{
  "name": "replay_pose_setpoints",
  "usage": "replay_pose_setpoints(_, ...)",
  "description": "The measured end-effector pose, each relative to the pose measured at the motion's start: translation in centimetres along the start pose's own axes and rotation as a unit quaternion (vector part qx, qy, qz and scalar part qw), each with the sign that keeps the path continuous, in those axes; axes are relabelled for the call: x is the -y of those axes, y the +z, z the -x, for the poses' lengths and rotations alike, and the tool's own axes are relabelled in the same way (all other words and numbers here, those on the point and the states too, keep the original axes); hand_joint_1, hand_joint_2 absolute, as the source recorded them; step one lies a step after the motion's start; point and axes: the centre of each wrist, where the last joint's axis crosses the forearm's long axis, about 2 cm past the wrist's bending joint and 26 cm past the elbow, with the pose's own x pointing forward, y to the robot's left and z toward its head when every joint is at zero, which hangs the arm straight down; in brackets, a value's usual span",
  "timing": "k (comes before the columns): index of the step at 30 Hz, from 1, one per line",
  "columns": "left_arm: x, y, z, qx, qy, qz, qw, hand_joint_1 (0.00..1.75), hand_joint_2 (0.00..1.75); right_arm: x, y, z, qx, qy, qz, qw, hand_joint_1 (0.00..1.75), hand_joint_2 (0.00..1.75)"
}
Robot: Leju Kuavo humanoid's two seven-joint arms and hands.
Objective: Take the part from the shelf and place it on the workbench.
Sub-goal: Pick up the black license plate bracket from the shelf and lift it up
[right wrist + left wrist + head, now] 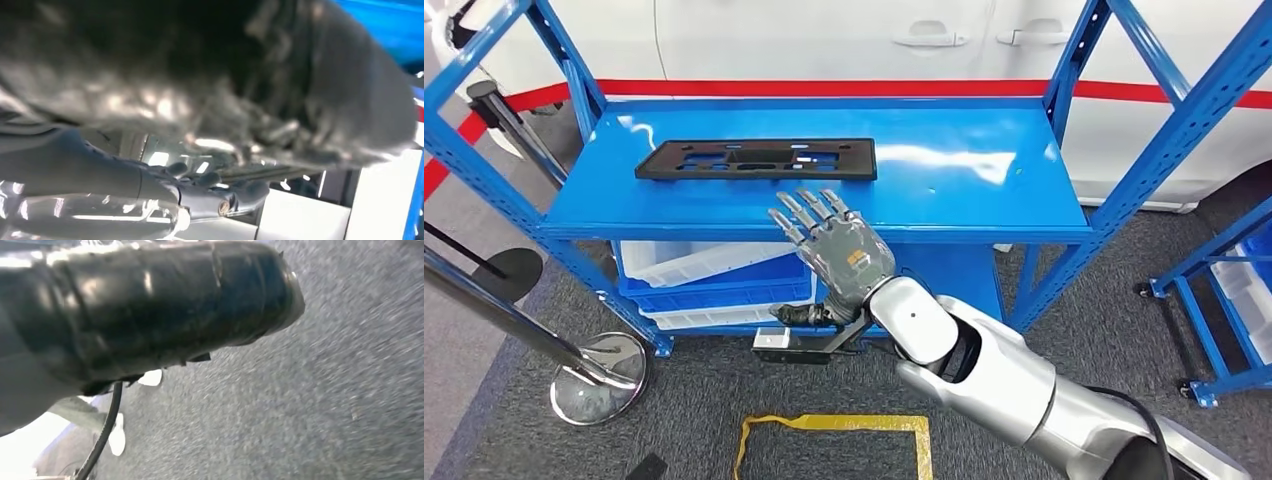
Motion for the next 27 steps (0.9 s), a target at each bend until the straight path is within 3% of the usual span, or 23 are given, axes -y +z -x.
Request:
replay_pose_setpoints(14, 1.3, 0.2, 0.0, 0.007, -0.024, 0.023, 0.999, 0.0, 0.0, 0.1, -0.4, -0.1, 0.002, -0.01, -0.001, 1.0, 0.0, 0.0)
replay_pose_setpoints(18, 1.3, 0.2, -0.1, 0.004, -0.047, 0.019, 0.999, 0.0, 0.0, -0.5, -0.5, 0.2, 0.003, -0.02, -0.016, 1.0, 0.0, 1.75)
replay_pose_setpoints(27, 1.5, 0.2, -0.4, 0.005, -0.058, 0.004, 0.998, 0.0, 0.0, -2.3, -1.3, 0.1, 0.001, -0.047, -0.055, 0.997, 0.0, 1.75)
